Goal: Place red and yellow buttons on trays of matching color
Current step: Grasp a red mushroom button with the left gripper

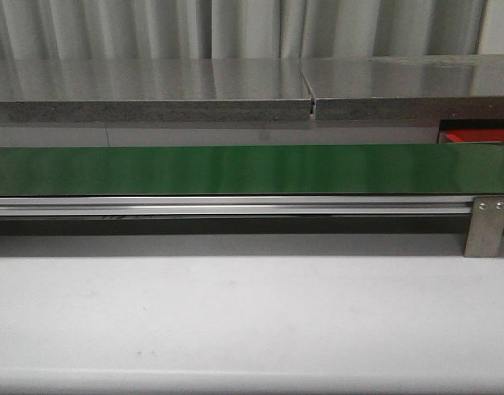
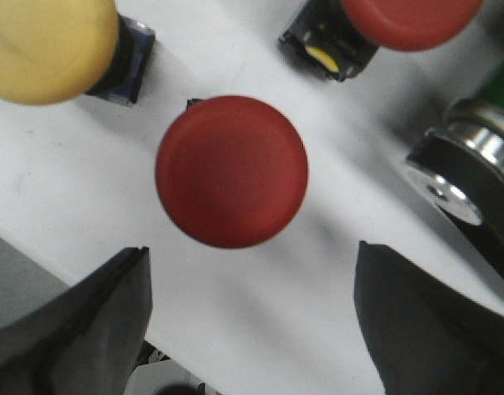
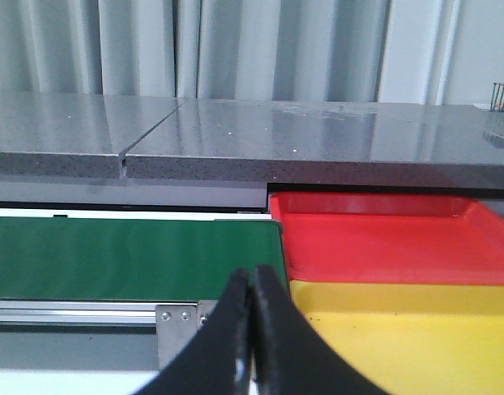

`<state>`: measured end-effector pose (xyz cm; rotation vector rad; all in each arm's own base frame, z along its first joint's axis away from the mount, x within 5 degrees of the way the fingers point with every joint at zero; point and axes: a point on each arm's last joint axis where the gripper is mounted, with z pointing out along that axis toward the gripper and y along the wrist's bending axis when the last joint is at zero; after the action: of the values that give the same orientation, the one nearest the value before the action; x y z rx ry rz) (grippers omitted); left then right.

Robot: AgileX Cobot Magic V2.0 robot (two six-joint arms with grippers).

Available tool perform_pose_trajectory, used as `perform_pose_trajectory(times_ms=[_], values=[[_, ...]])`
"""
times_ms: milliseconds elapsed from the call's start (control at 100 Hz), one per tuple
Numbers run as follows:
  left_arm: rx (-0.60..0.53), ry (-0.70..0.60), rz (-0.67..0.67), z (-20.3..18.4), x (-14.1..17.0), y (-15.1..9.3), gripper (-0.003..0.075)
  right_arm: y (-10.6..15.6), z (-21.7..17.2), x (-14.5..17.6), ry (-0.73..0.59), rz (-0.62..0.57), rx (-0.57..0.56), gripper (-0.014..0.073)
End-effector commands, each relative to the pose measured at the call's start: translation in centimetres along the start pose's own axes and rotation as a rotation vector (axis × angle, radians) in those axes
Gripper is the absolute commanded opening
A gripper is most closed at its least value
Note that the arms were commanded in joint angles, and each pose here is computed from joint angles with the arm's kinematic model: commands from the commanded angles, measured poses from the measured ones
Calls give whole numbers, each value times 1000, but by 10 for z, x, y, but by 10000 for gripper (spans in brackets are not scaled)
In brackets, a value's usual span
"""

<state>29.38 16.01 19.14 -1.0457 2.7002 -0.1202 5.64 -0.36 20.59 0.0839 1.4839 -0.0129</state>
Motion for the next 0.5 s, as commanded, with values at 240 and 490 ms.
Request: perform_pose_trajectory(times_ms=[240,490], values=[[17,-178,-5,-16,-20,-3,512,1,-3,-16,-118,-16,-7,-74],[26,-250,-7,-17,-27,-4,512,1,-3,-16,-118,-16,-7,-74]])
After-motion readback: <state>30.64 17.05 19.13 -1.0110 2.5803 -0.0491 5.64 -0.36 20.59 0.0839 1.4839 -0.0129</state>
